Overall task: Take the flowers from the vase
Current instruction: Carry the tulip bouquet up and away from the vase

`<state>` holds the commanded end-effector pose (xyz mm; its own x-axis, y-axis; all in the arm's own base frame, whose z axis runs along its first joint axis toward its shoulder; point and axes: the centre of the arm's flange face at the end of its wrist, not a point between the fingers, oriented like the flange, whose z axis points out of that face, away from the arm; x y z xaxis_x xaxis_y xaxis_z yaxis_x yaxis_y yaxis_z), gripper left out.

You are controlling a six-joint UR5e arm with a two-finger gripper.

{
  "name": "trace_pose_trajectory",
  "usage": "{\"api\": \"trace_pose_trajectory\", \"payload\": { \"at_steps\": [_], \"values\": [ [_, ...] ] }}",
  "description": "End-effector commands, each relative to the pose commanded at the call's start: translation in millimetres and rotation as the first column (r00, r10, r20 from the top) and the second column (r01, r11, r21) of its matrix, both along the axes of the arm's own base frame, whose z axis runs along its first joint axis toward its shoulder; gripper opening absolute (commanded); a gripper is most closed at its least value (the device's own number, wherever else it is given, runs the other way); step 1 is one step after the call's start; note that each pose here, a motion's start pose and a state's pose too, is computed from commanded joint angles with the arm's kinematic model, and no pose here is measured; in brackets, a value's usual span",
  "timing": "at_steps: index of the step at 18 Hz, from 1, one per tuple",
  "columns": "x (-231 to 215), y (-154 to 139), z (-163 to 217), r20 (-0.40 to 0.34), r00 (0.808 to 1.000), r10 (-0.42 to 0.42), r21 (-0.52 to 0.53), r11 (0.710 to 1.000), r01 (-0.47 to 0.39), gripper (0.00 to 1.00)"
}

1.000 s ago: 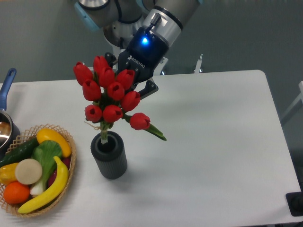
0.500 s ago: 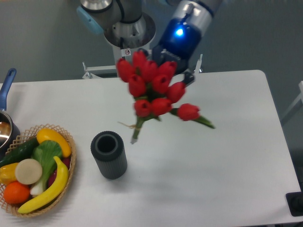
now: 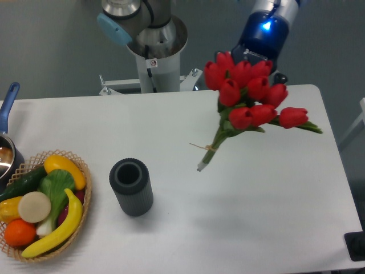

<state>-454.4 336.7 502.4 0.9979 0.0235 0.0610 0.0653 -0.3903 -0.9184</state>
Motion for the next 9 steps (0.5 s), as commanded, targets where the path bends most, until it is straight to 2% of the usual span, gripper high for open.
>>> {"api": "trace_pose_trajectory", "payload": {
  "at_steps": [9],
  "values": [
    [-8, -5, -10, 0.012, 1.000, 0.011, -0.006, 1.000, -0.011, 0.35]
  ]
}}
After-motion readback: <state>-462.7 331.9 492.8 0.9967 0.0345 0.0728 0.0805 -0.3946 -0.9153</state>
